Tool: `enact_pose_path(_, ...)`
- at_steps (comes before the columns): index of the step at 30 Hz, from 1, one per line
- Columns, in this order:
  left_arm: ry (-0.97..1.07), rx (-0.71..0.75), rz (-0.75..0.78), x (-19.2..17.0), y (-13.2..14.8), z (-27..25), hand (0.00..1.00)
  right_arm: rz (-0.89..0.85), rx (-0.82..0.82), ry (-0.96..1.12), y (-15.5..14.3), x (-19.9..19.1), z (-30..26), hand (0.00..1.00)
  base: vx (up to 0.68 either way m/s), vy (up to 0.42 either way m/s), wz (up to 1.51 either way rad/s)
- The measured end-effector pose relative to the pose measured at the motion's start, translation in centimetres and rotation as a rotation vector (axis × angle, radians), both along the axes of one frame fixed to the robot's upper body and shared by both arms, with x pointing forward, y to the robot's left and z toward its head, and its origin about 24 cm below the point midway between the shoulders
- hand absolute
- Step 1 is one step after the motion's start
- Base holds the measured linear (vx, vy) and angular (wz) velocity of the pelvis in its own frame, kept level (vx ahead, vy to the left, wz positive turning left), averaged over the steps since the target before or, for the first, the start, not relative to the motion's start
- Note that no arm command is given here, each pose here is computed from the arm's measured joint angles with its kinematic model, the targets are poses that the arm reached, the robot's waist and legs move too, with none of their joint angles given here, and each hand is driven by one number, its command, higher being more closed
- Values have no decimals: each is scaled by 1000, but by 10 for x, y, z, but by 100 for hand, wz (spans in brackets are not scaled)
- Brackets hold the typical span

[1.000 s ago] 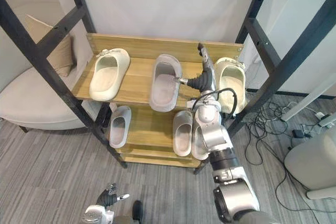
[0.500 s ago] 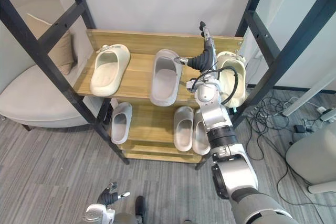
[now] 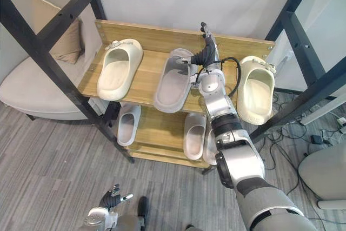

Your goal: Organize the slippers on the shoe rack

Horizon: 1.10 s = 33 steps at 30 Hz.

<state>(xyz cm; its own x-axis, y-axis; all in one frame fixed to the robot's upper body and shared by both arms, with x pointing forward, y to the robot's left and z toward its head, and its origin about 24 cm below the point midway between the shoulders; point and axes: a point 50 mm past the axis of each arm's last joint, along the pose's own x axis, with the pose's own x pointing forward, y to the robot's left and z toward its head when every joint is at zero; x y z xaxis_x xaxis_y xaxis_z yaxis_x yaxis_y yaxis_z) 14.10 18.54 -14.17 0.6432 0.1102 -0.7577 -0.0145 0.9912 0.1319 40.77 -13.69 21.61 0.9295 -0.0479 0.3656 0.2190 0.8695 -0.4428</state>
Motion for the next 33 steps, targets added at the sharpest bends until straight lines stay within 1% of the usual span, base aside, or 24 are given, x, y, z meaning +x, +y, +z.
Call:
enact_pose_path(4,-17,-4,3,4,0,2,0,21,-39,47,6,2,-9,0,-116,1,-2)
enact_pose_path(8,-28,-4,1,8,0,3,0,70,-75,90,20,3,-18,0,-126,-14,-5)
enact_pose_path(14,-32,-5,16,10,2,4,0,90,-129,76,26,3,-16,0,-45,-25,2)
enact_pose_path(15,-30,-3,17,10,3,4,0,93,-133,68,27,2,-16,100,68,-21,2)
enact_pose_path(18,-26,0,17,10,4,4,0,103,-154,43,32,2,-11,100,120,-6,-5)
enact_pose_path(25,-26,4,16,11,6,4,0,97,-165,36,32,3,-6,100,0,-3,0)
enact_pose_path(33,-25,-2,25,10,6,4,0,122,-108,54,35,2,-11,100,-51,-6,-1)
